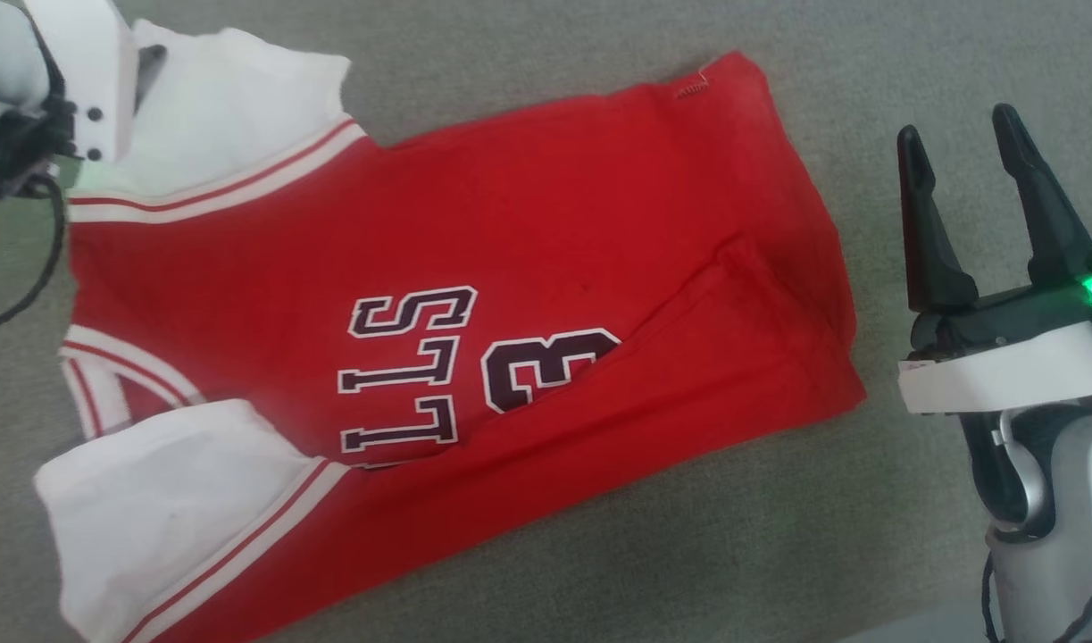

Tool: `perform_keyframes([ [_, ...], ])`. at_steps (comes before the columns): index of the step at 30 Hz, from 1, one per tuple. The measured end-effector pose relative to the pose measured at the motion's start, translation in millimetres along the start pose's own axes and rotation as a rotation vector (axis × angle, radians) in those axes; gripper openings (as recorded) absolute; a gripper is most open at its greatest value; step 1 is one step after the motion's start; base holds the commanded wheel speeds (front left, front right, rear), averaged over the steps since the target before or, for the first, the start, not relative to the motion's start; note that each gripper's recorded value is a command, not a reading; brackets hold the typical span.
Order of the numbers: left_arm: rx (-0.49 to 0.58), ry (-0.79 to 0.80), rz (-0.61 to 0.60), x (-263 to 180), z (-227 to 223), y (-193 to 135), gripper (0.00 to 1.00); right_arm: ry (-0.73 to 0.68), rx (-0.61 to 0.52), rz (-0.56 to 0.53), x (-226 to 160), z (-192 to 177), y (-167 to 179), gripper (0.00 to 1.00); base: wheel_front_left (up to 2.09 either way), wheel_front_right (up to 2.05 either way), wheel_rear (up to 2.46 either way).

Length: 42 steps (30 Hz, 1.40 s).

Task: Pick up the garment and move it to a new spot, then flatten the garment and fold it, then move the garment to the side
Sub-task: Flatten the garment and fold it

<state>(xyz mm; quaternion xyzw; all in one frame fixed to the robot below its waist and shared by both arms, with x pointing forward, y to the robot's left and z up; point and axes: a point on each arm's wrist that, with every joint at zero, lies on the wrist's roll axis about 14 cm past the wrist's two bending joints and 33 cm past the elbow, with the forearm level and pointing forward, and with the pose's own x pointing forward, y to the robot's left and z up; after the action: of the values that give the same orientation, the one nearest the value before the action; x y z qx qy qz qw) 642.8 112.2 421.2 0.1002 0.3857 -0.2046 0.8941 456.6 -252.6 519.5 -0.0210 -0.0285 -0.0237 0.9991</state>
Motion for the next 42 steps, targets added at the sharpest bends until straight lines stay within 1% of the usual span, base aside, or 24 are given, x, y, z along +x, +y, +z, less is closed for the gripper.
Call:
perform_keyframes([
  [4,-0.018,0.046,-0.001,13.4,-8.6,1.2,1.00,0.021,-0.007,-0.005,1.5,-7.8,-2.5,1.00,0.00,0.00,0.00],
  [8,-0.047,0.131,0.004,26.0,-24.7,2.3,1.00,0.059,0.001,-0.004,2.1,-19.9,-1.9,1.00,0.00,0.00,0.00],
  [12,-0.076,0.154,0.018,33.8,-25.5,5.3,1.00,0.087,0.004,0.011,6.4,-25.0,1.8,1.00,0.00,0.00,0.00],
  [13,-0.096,0.166,0.017,35.8,-27.4,5.3,0.71,0.105,0.012,0.015,6.1,-28.7,3.2,1.00,0.00,0.00,0.00],
  [14,-0.109,0.180,0.017,37.5,-28.9,5.4,0.22,0.123,0.017,0.018,5.7,-32.1,4.2,1.00,0.00,0.00,0.00],
  [15,-0.129,0.197,0.016,38.9,-30.8,5.3,0.00,0.137,0.021,0.023,6.3,-34.1,5.5,1.00,0.00,0.00,0.00],
  [17,-0.166,0.229,0.006,41.0,-34.6,1.9,0.00,0.168,0.022,0.049,9.7,-36.6,11.1,1.00,0.00,0.00,0.00],
  [20,-0.174,0.245,-0.005,44.2,-36.0,-2.0,0.00,0.215,0.013,0.093,19.2,-37.7,18.3,1.00,0.00,0.00,0.00],
  [23,-0.183,0.253,-0.011,45.3,-36.7,-3.2,0.00,0.243,0.027,0.124,37.6,-33.4,22.6,1.00,0.00,0.00,0.00],
  [26,-0.181,0.251,-0.018,45.9,-36.0,-6.0,0.00,0.301,-0.001,0.155,55.9,-38.3,24.4,1.00,0.00,0.00,0.00],
  [28,-0.179,0.247,-0.018,46.0,-36.0,-5.4,0.00,0.341,-0.001,0.174,68.4,-42.6,27.8,1.00,0.00,0.00,0.00],
  [30,-0.181,0.243,-0.016,45.5,-36.3,-3.9,0.00,0.402,-0.023,0.199,75.8,-52.5,31.7,1.00,0.00,0.00,0.00],
  [31,-0.185,0.242,-0.014,45.5,-36.3,-3.6,0.00,0.485,-0.027,0.207,80.3,-67.1,31.8,1.00,0.00,0.00,0.00],
  [36,-0.191,0.235,-0.014,45.7,-36.6,-2.2,0.00,0.708,-0.030,0.217,76.9,-106.7,30.3,1.00,0.00,0.00,0.00],
  [42,-0.198,0.230,-0.014,47.3,-36.6,-1.5,0.00,0.878,-0.009,0.247,70.2,-132.3,37.1,1.00,0.00,0.00,0.00],
])
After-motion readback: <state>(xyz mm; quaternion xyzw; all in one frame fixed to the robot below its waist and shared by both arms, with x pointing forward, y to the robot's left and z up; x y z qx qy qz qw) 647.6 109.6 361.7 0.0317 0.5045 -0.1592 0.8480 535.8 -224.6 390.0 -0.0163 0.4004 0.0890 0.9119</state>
